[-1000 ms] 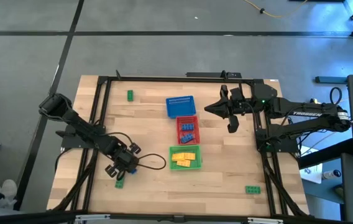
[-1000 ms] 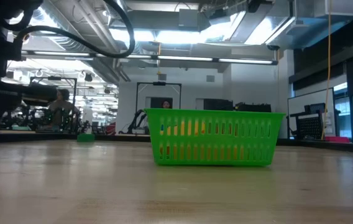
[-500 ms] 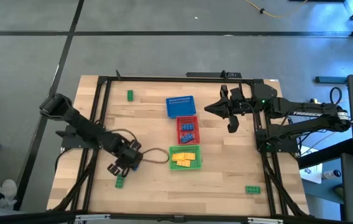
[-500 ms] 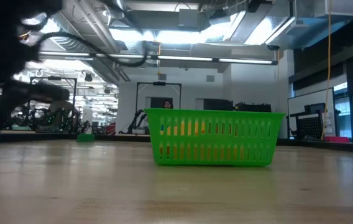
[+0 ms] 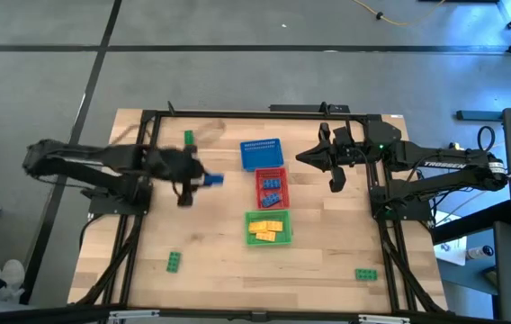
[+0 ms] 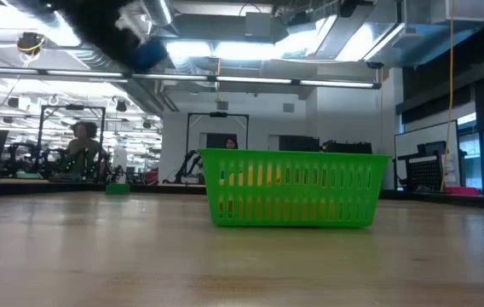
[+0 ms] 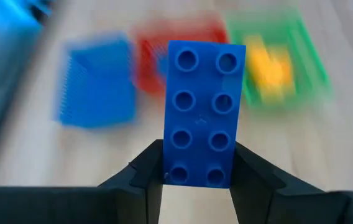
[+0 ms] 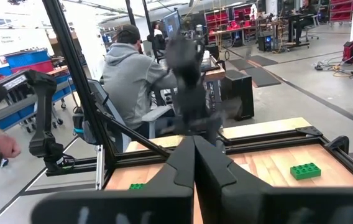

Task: Sort & place blocks by color
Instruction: Put the blue game piece into the red basket

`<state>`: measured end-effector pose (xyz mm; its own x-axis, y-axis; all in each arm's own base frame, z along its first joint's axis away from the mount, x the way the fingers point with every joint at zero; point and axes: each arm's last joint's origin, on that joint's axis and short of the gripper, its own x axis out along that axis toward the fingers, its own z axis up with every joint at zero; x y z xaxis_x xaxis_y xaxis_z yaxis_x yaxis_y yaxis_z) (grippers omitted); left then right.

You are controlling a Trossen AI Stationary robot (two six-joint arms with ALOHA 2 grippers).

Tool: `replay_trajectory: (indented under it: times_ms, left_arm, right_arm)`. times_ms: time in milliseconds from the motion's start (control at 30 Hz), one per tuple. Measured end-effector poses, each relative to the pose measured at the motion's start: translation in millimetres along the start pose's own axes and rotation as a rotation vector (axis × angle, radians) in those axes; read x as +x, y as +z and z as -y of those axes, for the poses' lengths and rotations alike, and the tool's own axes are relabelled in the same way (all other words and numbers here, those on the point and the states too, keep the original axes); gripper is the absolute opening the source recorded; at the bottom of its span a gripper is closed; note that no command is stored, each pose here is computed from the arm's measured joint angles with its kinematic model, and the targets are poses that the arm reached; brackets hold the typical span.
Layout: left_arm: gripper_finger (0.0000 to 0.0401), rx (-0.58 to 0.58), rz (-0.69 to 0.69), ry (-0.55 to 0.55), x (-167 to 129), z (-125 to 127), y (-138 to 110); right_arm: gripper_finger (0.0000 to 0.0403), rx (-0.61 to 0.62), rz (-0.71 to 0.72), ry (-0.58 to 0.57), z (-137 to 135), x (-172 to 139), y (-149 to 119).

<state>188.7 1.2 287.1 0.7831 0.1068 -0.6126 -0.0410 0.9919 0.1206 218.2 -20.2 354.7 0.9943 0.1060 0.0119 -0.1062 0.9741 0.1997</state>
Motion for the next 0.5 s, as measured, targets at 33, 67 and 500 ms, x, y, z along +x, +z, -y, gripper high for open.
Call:
replay_trajectory:
  times_ms: [33, 67, 500]
  left_arm:
    - [0.0130, -0.033, 0.073, 0.034, -6, -6, 6]
    - [0.0130, -0.065, 0.153, 0.063, -12, -13, 12]
    - [0.0130, -0.233, 0.810, 0.078, -35, -41, 66]
  right_arm:
    - [0.0000, -0.001, 0.000, -0.001, 0, 0, 0]
    - [0.0000, -0.001, -0.001, 0.000, 0, 0, 0]
    - [0.0000, -0.004, 0.000, 0.000, 0, 0, 0]
